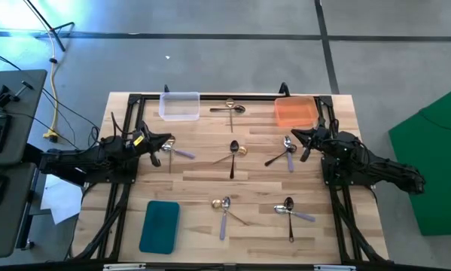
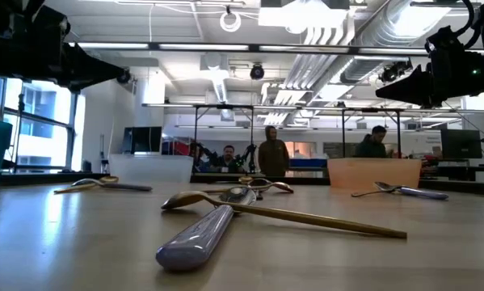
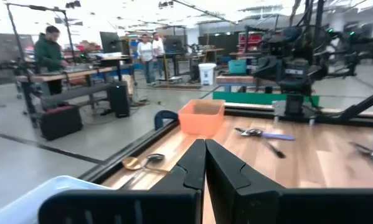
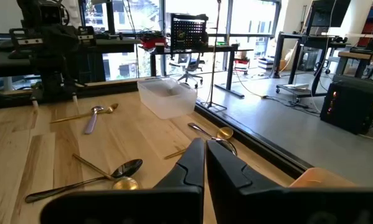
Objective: Sort silverware by color (type)
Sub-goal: Put the middle right black spoon into the orange bin
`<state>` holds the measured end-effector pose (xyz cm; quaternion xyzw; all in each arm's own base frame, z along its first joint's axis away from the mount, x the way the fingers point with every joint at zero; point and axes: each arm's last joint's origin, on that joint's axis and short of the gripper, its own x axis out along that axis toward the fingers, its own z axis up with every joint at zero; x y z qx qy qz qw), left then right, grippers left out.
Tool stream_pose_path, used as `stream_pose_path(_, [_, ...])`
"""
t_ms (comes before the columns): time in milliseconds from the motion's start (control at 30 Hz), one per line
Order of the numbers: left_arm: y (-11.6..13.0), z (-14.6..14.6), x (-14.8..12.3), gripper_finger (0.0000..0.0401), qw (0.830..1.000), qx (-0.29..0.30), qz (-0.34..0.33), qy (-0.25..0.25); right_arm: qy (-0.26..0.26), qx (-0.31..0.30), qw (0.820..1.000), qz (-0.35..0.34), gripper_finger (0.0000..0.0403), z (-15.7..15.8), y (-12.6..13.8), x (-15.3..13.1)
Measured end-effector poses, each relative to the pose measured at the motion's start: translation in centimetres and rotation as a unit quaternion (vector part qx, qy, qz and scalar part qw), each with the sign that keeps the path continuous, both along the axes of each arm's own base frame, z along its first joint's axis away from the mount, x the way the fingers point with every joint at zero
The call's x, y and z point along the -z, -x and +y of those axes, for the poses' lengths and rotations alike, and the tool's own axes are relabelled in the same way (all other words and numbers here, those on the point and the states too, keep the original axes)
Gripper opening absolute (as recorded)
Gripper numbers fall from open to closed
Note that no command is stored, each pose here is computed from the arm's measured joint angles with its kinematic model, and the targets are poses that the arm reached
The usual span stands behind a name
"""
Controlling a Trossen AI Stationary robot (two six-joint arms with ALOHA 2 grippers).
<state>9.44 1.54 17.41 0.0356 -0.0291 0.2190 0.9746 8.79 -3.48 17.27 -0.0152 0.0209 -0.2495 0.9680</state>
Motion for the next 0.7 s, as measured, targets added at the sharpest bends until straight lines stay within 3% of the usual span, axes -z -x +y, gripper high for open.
stream_pose_path(400, [0.0, 0.0, -0.3, 0.0003, 1.0, -0.003, -0.008, -0.013, -0.013, -0.01, 0.999, -0.049, 0.0, 0.1, 0.0, -0.7])
stream_pose_path(533, [0.1, 0.0, -0.6, 0.0003, 0.998, 0.005, -0.047, 0.033, -0.005, -0.011, 0.998, -0.068, 0.0, 0.1, 0.0, -1.1])
stream_pose_path(700, [0.0, -0.1, -0.5, 0.0003, 0.998, 0.016, -0.047, 0.04, 0.023, -0.047, 0.992, -0.113, 0.0, 0.3, 0.0, -2.2])
